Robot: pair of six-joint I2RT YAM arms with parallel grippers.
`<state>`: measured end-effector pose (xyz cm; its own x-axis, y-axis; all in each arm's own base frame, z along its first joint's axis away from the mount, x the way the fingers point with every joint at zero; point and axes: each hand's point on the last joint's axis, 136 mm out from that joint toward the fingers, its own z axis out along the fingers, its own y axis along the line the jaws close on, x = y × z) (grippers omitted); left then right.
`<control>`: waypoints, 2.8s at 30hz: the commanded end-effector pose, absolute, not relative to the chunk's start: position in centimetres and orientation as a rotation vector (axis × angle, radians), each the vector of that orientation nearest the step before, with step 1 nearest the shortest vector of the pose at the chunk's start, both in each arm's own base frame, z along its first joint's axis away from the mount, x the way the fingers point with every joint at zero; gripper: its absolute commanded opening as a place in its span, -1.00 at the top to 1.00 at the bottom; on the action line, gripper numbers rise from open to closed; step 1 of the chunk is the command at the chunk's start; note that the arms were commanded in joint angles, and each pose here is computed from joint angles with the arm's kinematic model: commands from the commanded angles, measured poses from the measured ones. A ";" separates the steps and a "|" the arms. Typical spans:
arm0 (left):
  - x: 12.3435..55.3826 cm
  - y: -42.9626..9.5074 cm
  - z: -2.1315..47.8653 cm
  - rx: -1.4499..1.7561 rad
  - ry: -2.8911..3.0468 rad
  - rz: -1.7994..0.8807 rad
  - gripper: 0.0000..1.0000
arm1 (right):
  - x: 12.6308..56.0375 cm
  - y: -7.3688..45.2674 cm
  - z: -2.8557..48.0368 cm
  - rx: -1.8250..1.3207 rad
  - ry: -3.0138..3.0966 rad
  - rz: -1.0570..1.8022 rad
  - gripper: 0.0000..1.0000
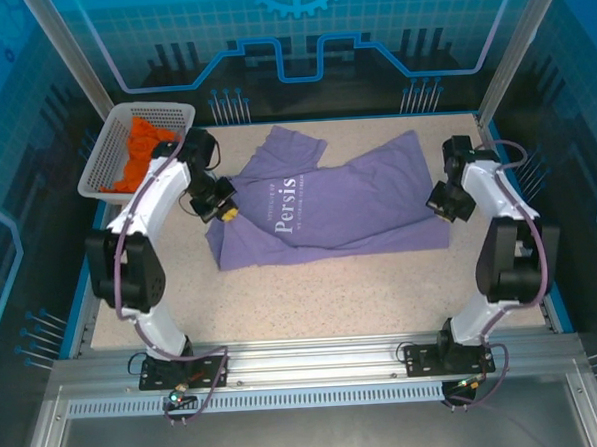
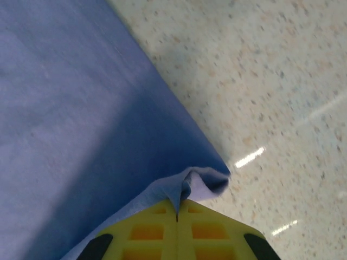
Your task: Fold and stack the t-shirts
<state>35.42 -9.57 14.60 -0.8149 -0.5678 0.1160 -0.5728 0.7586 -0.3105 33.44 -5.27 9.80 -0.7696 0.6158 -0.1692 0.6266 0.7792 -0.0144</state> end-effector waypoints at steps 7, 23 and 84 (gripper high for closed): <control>42.2 -9.0 11.0 0.913 -2.870 0.570 1.00 | 38.1 -5.9 6.4 0.892 2.968 -0.157 1.00; 49.5 -8.5 14.7 1.044 -3.084 0.699 -0.05 | 39.4 -7.1 4.6 1.111 2.978 0.063 0.65; 19.4 -2.8 2.7 1.102 -2.771 0.052 1.00 | 19.4 3.5 0.4 1.348 3.114 0.534 -0.03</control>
